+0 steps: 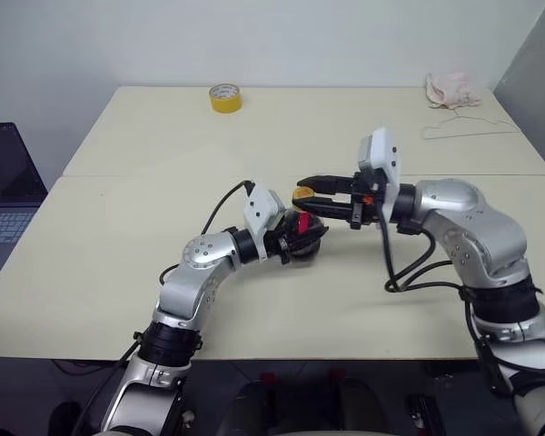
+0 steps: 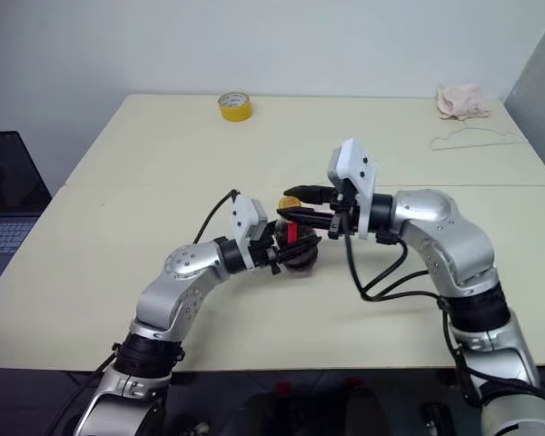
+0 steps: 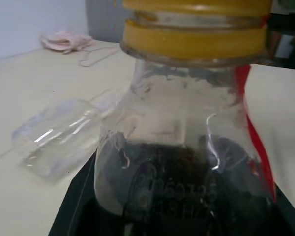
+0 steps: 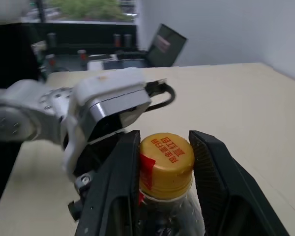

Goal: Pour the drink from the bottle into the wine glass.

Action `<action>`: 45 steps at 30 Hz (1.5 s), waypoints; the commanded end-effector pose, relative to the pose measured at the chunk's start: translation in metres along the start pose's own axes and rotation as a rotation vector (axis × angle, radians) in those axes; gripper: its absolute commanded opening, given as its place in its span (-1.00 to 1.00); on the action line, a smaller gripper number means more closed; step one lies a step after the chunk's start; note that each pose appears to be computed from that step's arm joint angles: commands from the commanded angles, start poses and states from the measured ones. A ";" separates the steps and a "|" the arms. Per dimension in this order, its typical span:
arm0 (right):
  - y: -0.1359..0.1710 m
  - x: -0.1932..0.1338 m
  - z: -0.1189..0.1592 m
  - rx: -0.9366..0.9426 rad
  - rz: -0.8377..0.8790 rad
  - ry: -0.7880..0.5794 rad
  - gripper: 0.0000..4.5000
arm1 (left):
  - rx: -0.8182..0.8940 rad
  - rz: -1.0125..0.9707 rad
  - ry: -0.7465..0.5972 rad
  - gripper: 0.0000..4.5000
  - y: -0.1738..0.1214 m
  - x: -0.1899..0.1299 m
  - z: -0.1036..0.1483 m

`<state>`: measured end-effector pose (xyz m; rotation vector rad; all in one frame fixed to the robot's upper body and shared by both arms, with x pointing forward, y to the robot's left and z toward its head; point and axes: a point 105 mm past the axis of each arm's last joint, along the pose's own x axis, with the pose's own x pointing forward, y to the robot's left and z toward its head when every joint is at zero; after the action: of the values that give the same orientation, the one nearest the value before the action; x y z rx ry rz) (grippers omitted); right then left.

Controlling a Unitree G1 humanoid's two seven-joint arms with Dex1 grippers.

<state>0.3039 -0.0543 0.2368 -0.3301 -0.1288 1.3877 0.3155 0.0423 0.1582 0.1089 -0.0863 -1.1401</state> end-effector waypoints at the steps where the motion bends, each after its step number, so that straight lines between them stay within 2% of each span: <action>1: 0.003 -0.013 0.000 -0.073 0.118 0.023 -0.46 | 0.034 -0.021 -0.060 -0.12 -0.002 -0.008 0.023; 6: 0.012 -0.019 -0.007 -0.089 0.291 0.046 -0.46 | 0.034 -0.049 -0.024 -0.15 -0.006 -0.010 0.019; 13: -0.005 -0.013 0.002 -0.054 0.157 0.010 -0.46 | 0.037 -0.033 -0.020 -0.22 -0.004 -0.010 0.017; 22: 0.005 -0.020 0.019 -0.040 0.104 -0.035 0.91 | 0.049 -0.003 -0.034 -0.27 0.003 -0.005 0.017; 23: 0.001 -0.022 0.023 -0.042 0.063 -0.047 1.00 | 0.052 0.000 -0.035 -0.27 0.004 -0.004 0.017; 30: -0.022 -0.035 0.040 0.026 -0.270 -0.135 1.00 | 0.080 0.101 -0.052 -0.27 0.016 -0.006 0.017; 32: -0.020 -0.028 0.048 0.091 -0.330 -0.202 1.00 | 0.083 0.152 -0.069 -0.29 0.021 -0.006 0.018; 35: -0.018 -0.007 0.038 0.178 -0.436 -0.144 1.00 | 0.088 0.210 -0.090 -0.30 0.024 -0.004 0.019; 45: -0.017 0.025 0.036 0.241 -0.537 -0.119 1.00 | 0.086 0.241 -0.113 -0.31 0.020 0.009 0.018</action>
<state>0.3190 -0.0294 0.2599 0.0173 -0.0803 0.8848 0.3406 0.0476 0.1622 0.0973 -0.1642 -0.8823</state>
